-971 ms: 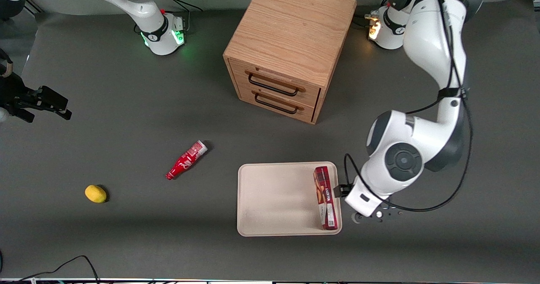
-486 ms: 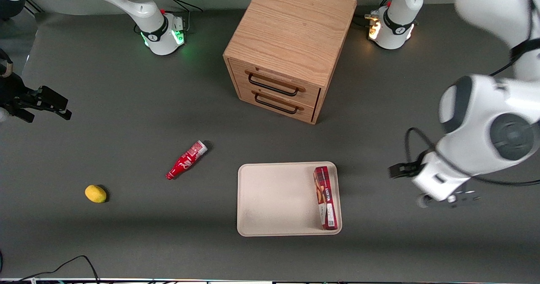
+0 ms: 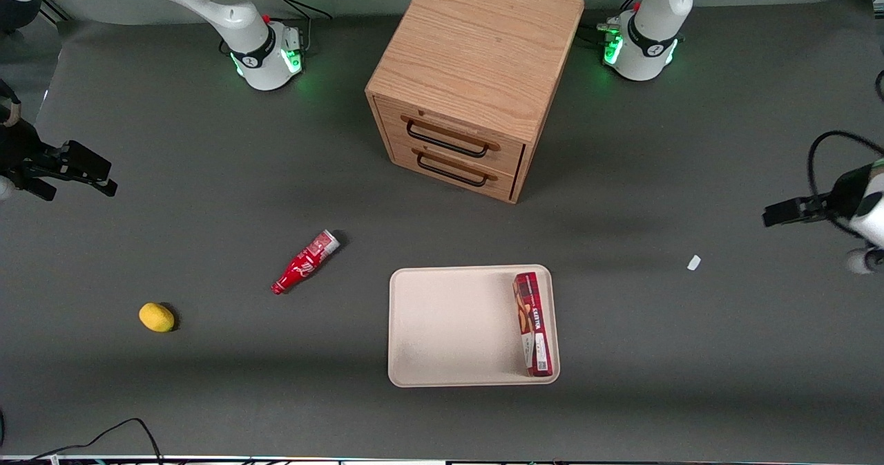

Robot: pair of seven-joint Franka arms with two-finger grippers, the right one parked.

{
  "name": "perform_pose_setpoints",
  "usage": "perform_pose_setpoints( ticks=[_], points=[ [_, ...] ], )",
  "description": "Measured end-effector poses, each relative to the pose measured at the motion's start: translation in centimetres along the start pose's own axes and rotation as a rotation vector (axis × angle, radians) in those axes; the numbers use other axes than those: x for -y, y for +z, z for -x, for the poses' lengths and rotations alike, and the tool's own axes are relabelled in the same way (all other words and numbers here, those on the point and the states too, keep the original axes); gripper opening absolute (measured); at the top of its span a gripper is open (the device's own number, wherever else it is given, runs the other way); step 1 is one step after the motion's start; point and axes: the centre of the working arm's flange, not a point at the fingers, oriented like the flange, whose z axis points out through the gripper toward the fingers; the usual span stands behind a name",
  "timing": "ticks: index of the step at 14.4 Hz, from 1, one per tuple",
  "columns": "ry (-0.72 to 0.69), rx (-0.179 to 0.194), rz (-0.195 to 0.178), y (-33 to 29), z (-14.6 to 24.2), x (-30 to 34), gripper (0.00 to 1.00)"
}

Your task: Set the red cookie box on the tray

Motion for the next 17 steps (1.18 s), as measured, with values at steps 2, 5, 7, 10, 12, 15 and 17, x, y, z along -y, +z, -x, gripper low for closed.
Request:
perform_pose_setpoints(
  ticks=[2,5,7,10,12,15,17],
  points=[
    [-0.021,-0.002,-0.001,-1.8,1.6,1.4,1.0],
    [-0.032,-0.001,-0.021,-4.3,4.1,3.9,1.0],
    [-0.032,0.0,-0.026,-5.5,5.5,5.3,1.0],
    [-0.029,0.015,-0.028,-5.5,7.0,5.4,1.0],
    [-0.028,0.027,-0.032,-4.7,8.3,4.4,1.0],
    [-0.029,0.014,-0.044,-4.8,9.9,1.1,1.0],
    [-0.021,0.0,-0.045,-5.0,10.0,0.4,1.0]
  ],
)
